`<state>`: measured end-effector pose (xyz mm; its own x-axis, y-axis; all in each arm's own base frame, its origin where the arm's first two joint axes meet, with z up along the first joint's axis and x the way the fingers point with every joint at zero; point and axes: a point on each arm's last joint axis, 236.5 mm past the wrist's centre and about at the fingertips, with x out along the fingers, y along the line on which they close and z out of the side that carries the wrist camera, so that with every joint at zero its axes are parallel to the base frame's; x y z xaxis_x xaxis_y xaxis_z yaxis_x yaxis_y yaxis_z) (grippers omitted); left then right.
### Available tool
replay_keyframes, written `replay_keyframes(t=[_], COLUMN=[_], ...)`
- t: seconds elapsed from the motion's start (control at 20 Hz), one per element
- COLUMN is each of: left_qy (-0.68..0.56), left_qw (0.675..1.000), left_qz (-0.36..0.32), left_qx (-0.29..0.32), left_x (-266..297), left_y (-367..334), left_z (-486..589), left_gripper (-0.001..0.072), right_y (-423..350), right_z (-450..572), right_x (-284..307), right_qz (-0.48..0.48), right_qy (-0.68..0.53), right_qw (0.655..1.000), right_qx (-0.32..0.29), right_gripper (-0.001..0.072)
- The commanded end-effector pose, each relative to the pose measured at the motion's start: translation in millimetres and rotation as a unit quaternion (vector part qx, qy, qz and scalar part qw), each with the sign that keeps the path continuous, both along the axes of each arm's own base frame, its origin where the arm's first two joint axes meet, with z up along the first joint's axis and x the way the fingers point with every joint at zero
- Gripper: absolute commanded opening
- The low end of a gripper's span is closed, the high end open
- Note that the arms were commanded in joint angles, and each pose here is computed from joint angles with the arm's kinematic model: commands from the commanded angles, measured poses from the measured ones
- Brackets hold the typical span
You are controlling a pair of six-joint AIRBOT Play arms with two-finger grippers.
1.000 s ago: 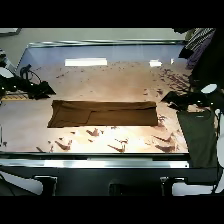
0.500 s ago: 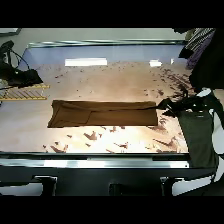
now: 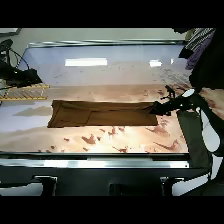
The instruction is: Fold the clothes and pants, and hang the long-sleeved shirts on hangers.
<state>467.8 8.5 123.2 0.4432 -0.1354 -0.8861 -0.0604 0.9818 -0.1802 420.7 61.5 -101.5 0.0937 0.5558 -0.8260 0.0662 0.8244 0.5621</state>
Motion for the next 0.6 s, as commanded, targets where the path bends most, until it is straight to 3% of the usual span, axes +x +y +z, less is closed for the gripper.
replay_keyframes(t=[0.0,0.05,0.25,0.55], left_qy=[0.008,0.014,0.061,0.108], left_qw=[1.0,0.999,0.986,0.95], left_qz=[-0.005,-0.012,-0.038,-0.074], left_qx=[-0.017,-0.046,-0.15,-0.282], left_x=[0,1,-1,-22], left_y=[-8,-22,-99,-282], left_z=[-6,-12,-64,-149], left_gripper=[0.0116,0.0016,0.0016,0.0015], right_y=[7,5,-13,-28], right_z=[34,52,129,201], right_x=[3,5,4,-11], right_qz=[-0.01,-0.018,-0.028,-0.041], right_qy=[-0.017,-0.027,-0.07,-0.106], right_qw=[1.0,0.999,0.996,0.989], right_qx=[0.009,0.003,-0.048,-0.094], right_gripper=[0.0032,0.0032,0.0032,0.0032])
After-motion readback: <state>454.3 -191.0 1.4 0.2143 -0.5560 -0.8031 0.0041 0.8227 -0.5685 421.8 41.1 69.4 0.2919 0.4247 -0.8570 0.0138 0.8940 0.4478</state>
